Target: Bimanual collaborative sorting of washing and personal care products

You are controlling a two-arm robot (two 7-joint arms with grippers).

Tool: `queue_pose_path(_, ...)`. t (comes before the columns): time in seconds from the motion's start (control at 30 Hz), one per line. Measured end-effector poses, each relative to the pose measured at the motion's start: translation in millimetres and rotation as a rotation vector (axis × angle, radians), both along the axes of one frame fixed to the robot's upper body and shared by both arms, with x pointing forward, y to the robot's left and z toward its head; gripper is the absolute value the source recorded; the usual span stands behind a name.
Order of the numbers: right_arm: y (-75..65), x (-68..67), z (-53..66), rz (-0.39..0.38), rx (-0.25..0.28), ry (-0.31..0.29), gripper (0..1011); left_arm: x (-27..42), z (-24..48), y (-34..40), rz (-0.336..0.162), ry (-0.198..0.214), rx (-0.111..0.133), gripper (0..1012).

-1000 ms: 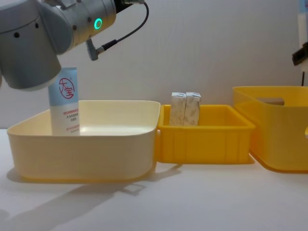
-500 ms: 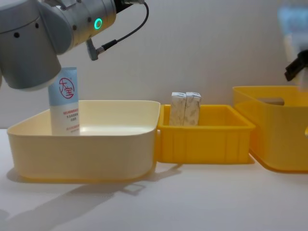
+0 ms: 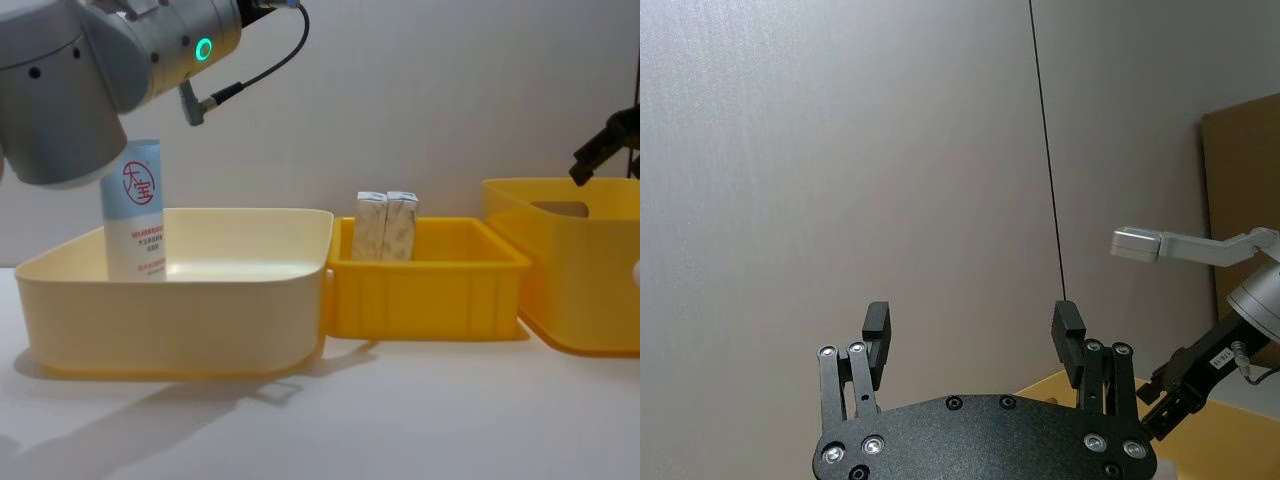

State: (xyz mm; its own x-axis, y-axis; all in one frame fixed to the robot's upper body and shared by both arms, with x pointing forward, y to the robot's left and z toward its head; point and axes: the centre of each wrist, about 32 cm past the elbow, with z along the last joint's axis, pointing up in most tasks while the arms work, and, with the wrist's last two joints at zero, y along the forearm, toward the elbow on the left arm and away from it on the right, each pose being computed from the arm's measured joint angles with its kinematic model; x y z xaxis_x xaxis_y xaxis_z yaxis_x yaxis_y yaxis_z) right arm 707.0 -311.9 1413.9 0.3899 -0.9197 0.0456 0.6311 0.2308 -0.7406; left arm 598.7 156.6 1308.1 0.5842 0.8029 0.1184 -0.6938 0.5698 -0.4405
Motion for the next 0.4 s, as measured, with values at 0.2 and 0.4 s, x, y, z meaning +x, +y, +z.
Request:
queue_pose_path(0.2,-2.5,3.5,4.1,0.014,0.012,0.039,1001,0.0,0.0,0.0,0.0,0.0,0.0,1003)
queue_pose_path(0.4,-3.9,5.3,6.7,0.021,0.019,0.058,1001,0.0,0.0,0.0,0.0,0.0,0.0,1003)
